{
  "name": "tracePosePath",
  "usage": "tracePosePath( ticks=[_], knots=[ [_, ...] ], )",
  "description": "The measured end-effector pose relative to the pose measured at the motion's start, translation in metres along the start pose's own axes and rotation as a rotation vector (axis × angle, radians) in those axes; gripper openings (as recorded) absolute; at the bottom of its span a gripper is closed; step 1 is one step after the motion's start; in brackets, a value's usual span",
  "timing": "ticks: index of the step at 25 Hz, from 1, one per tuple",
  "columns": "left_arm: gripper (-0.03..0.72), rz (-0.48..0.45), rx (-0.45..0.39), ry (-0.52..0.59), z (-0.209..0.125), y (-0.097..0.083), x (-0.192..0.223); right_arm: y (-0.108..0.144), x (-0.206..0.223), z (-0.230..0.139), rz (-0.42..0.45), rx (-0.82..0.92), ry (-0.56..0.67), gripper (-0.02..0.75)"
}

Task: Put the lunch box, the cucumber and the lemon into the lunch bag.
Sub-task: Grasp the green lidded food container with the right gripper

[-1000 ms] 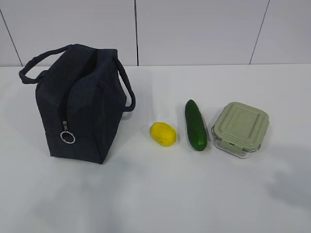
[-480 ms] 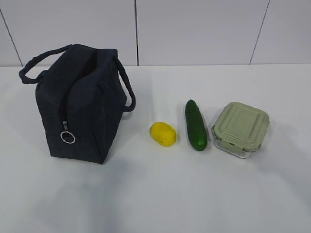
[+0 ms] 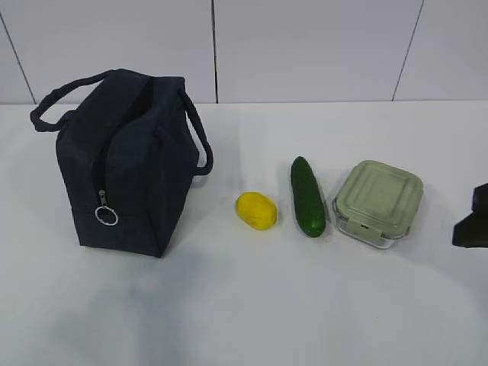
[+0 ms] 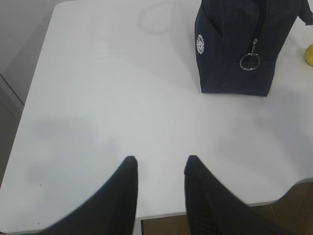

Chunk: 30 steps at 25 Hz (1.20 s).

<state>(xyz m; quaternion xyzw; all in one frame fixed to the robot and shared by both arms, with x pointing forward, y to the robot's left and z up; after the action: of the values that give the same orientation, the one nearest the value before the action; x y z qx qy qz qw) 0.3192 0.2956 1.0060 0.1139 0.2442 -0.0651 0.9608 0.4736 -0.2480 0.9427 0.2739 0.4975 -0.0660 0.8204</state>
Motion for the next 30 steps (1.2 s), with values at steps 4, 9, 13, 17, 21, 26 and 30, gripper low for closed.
tracePosePath(
  ticks=[4,9,13,17,21,26,30],
  knots=[
    [0.236,0.0,0.0,0.0,0.0,0.0,0.0,0.012,0.017,0.005,0.024,0.016,0.037,0.515],
    [0.236,0.0,0.0,0.0,0.0,0.0,0.0,0.021,0.033,0.031,0.036,0.055,0.047,0.515],
    [0.236,0.0,0.0,0.0,0.0,0.0,0.0,0.021,0.045,0.049,0.07,0.11,0.096,0.515],
    [0.236,0.0,0.0,0.0,0.0,0.0,0.0,0.03,0.056,0.055,0.174,0.145,0.174,0.515],
    [0.236,0.0,0.0,0.0,0.0,0.0,0.0,0.033,0.062,0.068,0.278,0.135,0.175,0.515],
    [0.236,0.0,0.0,0.0,0.0,0.0,0.0,0.02,0.072,0.081,0.351,0.101,0.173,0.515],
    [0.236,0.0,0.0,0.0,0.0,0.0,0.0,0.012,0.084,0.086,0.422,0.098,0.19,0.515]
  ],
)
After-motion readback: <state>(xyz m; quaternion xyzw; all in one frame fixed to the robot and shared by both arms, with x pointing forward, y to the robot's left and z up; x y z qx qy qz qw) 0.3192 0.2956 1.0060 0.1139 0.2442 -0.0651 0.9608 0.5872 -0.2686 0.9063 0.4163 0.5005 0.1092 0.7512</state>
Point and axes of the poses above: a point on each arm's last joint axis where the gripper is mounted, x pointing out along that axis toward the gripper, y along the wrist's bending axis when the last joint is at zero, z = x × y, the point moved 10 cm from there along x, pointing out along that axis toward the gripper, and after that the axes turned 12 degrees about x, right-handed, at the moved point
